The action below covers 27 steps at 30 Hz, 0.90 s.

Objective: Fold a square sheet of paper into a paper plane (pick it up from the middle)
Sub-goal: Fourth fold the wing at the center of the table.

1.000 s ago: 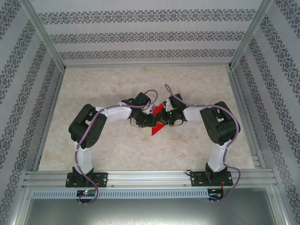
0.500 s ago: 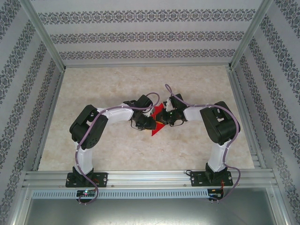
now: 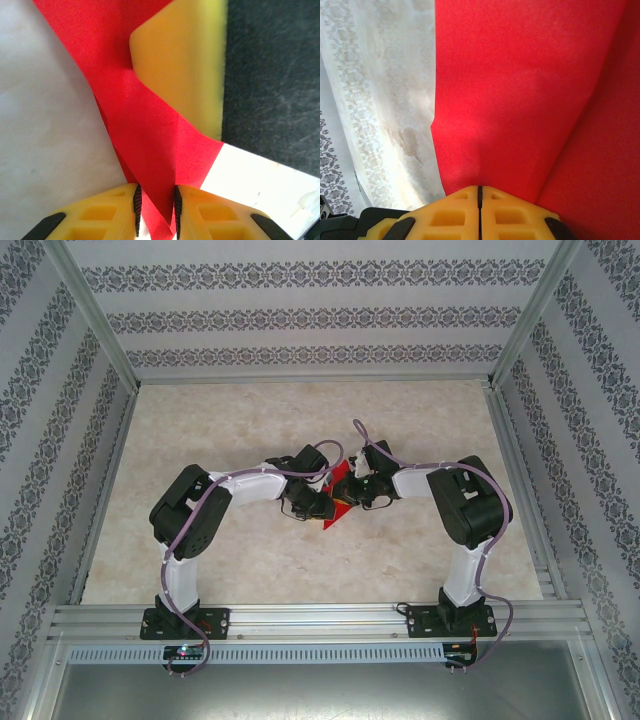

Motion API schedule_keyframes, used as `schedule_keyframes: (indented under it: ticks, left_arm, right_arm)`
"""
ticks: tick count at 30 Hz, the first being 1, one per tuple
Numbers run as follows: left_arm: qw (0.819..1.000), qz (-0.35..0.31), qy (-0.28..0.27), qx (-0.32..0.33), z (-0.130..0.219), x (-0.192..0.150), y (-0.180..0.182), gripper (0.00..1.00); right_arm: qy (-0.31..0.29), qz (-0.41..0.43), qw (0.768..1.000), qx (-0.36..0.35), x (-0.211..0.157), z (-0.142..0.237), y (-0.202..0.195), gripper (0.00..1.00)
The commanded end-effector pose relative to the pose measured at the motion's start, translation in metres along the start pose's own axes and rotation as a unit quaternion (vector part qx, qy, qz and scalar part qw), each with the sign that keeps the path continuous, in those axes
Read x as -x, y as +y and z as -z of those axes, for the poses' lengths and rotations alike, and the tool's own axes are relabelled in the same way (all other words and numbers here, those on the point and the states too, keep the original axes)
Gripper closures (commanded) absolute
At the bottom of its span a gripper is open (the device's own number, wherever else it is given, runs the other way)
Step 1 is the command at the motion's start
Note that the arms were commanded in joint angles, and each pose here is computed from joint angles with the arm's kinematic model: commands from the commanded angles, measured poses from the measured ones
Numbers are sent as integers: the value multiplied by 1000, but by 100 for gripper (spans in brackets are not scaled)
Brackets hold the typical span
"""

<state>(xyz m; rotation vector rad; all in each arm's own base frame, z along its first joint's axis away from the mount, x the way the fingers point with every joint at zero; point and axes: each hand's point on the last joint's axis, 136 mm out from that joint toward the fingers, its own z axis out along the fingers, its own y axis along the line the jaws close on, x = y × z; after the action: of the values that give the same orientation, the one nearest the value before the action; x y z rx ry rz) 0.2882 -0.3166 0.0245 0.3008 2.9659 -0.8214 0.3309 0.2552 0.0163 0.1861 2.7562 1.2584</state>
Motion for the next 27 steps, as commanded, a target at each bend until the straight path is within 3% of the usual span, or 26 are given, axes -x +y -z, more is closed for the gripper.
schedule_keyframes:
  ticks: [1, 13, 27]
  left_arm:
    - [1000, -5, 15, 17, -4, -10, 4, 75]
    - [1000, 4, 24, 15, -8, -16, 12, 84]
    - [1000, 11, 26, 12, -7, -20, 18, 85]
  right_arm:
    - [6, -38, 998, -55, -10, -6, -41, 93]
    - [5, -36, 998, -58, -10, -3, -44, 94]
    - [6, -34, 997, -65, -10, -3, -49, 94]
